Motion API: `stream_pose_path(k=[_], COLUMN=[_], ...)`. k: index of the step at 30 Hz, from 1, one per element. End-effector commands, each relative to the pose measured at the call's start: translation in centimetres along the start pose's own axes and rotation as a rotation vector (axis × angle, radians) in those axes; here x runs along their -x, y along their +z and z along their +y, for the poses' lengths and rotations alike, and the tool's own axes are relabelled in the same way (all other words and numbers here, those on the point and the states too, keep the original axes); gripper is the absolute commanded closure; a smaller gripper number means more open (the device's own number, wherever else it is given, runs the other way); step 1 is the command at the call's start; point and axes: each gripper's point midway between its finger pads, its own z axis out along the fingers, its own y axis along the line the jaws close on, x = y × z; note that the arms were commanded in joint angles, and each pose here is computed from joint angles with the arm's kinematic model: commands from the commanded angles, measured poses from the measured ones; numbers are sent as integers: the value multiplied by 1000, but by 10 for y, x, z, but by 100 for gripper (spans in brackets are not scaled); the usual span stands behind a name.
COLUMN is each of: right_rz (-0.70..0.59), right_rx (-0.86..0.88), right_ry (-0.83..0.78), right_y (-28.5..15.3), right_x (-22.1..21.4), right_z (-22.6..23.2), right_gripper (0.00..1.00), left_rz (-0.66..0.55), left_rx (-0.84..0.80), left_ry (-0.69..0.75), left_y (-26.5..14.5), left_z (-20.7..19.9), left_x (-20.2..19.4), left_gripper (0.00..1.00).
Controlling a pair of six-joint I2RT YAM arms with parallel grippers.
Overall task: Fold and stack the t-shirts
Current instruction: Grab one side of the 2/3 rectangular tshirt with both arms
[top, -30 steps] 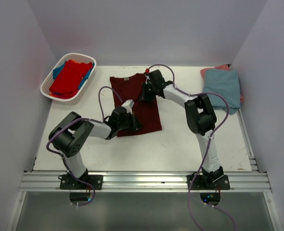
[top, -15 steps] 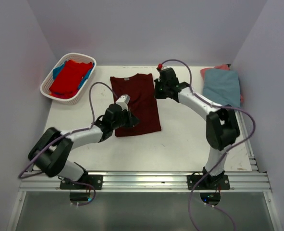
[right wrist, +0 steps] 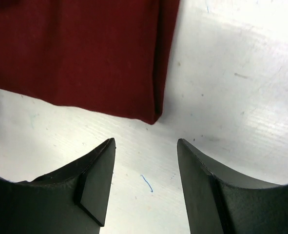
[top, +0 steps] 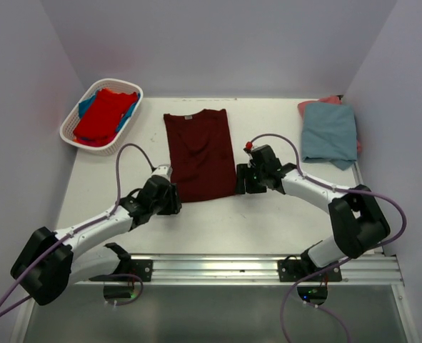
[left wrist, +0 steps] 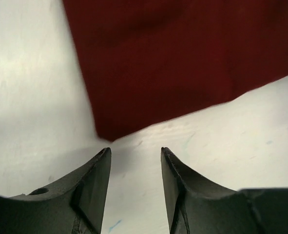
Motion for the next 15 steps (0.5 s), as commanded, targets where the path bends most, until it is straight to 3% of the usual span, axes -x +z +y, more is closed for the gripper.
stream_pose_path(k=[1, 9, 15], right_rz=[-36, 7, 27], right_rx=[108, 112, 108], right_ry=[25, 45, 53], right_y=[-9, 12, 26], right_x=[5, -9, -11], right_z=[21, 16, 14], right_gripper=[42, 41, 41], left_rz=[34, 36, 19], left_rx=[17, -2, -36], left_ry=[-26, -13, -41], left_y=[-6, 3, 8], left_z=[14, 33, 33], left_x=[-22, -41, -33], left_gripper=[50, 46, 40])
